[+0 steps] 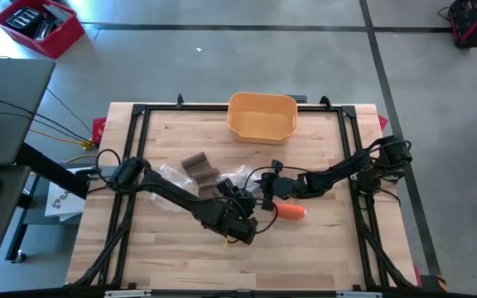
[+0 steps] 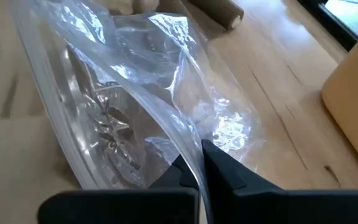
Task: Roll bandage
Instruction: Open the bottom transparent zip bag
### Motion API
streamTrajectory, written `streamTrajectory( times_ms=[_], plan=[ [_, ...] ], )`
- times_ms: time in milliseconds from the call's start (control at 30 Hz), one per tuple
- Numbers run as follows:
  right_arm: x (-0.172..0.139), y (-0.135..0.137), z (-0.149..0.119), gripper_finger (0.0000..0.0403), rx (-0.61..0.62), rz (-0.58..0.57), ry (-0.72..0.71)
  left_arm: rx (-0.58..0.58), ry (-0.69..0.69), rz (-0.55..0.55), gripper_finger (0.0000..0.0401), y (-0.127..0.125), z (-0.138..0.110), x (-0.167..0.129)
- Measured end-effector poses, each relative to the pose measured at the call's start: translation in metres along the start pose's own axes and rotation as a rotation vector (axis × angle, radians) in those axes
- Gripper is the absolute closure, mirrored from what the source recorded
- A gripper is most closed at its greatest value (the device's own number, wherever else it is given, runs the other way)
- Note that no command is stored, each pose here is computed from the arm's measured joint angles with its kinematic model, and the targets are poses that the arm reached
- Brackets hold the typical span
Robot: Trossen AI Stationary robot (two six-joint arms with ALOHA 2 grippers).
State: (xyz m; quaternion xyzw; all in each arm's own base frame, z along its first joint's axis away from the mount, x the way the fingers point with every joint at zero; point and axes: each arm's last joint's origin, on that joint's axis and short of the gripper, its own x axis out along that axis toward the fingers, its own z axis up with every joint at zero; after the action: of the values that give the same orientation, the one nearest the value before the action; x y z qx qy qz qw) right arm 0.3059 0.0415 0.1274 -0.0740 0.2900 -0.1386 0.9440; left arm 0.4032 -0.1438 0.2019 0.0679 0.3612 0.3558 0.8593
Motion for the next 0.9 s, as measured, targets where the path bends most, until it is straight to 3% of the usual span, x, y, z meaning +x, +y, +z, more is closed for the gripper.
streamTrajectory(
  times_ms=[333, 567, 900],
  plan=[
    [0.001, 0.004, 0.019, 0.0403, -0.030, 0.039, 0.009, 0.012, 0.037, 0.084, 0.0227, 0.009, -0.002, 0.021],
    [0.001, 0.004, 0.019, 0.0403, -0.037, 0.049, 0.024, -0.018, 0.105, 0.159, 0.0259, 0.017, -0.016, 0.015],
    [-0.003, 0.004, 0.025, 0.0403, -0.026, 0.054, -0.012, -0.063, 0.043, 0.225, 0.0266, 0.013, -0.036, 0.002]
  ],
)
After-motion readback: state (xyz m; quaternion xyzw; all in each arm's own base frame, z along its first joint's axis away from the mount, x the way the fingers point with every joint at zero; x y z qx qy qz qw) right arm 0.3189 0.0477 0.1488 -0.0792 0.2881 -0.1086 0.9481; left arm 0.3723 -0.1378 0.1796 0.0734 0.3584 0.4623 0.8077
